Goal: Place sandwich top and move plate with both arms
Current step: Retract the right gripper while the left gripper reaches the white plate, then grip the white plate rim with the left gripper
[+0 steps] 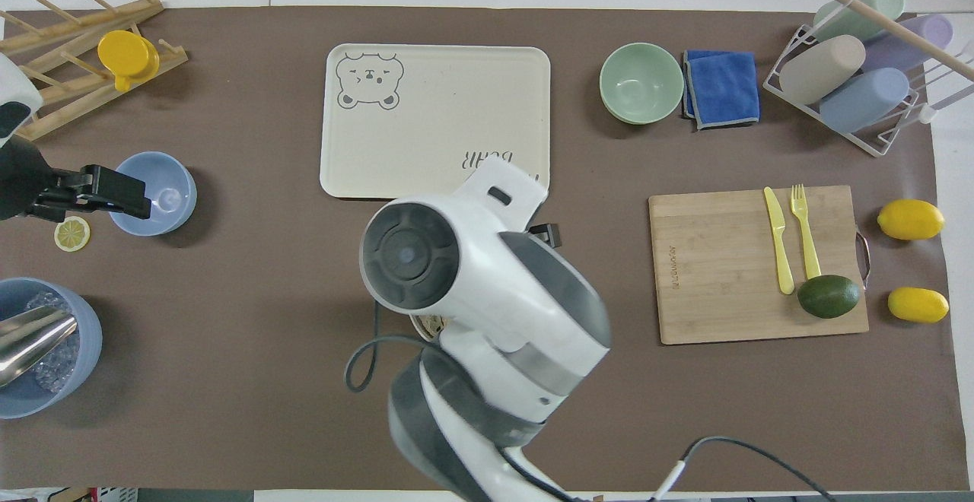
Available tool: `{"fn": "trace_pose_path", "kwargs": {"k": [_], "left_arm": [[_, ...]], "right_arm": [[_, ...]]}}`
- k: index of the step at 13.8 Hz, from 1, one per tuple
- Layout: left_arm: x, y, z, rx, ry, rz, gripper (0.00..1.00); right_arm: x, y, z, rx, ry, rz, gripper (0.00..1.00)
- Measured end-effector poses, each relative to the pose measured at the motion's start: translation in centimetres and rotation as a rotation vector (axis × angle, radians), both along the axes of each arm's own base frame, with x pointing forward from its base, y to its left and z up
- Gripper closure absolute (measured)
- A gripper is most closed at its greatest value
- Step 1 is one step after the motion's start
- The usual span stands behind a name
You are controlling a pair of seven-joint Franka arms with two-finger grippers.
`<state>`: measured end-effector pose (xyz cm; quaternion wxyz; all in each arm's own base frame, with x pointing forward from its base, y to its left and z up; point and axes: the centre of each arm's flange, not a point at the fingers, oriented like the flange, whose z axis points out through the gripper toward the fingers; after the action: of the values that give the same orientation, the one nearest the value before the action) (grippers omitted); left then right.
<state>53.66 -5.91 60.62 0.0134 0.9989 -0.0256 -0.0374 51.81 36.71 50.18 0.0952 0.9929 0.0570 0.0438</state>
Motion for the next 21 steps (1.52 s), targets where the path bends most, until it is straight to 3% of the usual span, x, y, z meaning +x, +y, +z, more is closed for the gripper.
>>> {"fn": "trace_pose_path", "kwargs": {"k": [1,3,8,14,17,20,21], "left_arm": [[0.0,0.0,0.0,0.0,0.0,0.0,0.0],[0.0,-0.1,-0.2,0.0,0.004,-0.002,0.0],[-1.3,-6.0,-5.1,-0.059,-0.019,0.007,0.0],[-5.6,-17.9,-18.5,-0.139,-0.007,0.013,0.0],[-7.4,-21.2,-25.5,-0.168,-0.011,0.01,0.02],[-8.7,-22.7,-29.4,-0.155,0.007,-0.008,0.04],[-8.7,-22.8,-29.8,-0.152,0.012,-0.008,0.11]], "right_arm": [[2.0,-4.6,2.2,0.022,0.004,-0.026,0.0],[4.0,-13.1,5.9,0.066,0.034,-0.073,0.0],[3.1,-27.2,11.3,0.091,0.136,-0.105,0.0],[3.7,-33.4,10.2,0.093,0.185,-0.112,0.0],[2.6,-35.3,9.8,0.11,0.237,-0.093,0.0],[1.4,-35.8,9.6,0.117,0.245,-0.1,0.0],[1.3,-36.0,9.6,0.117,0.244,-0.103,0.0]]}}
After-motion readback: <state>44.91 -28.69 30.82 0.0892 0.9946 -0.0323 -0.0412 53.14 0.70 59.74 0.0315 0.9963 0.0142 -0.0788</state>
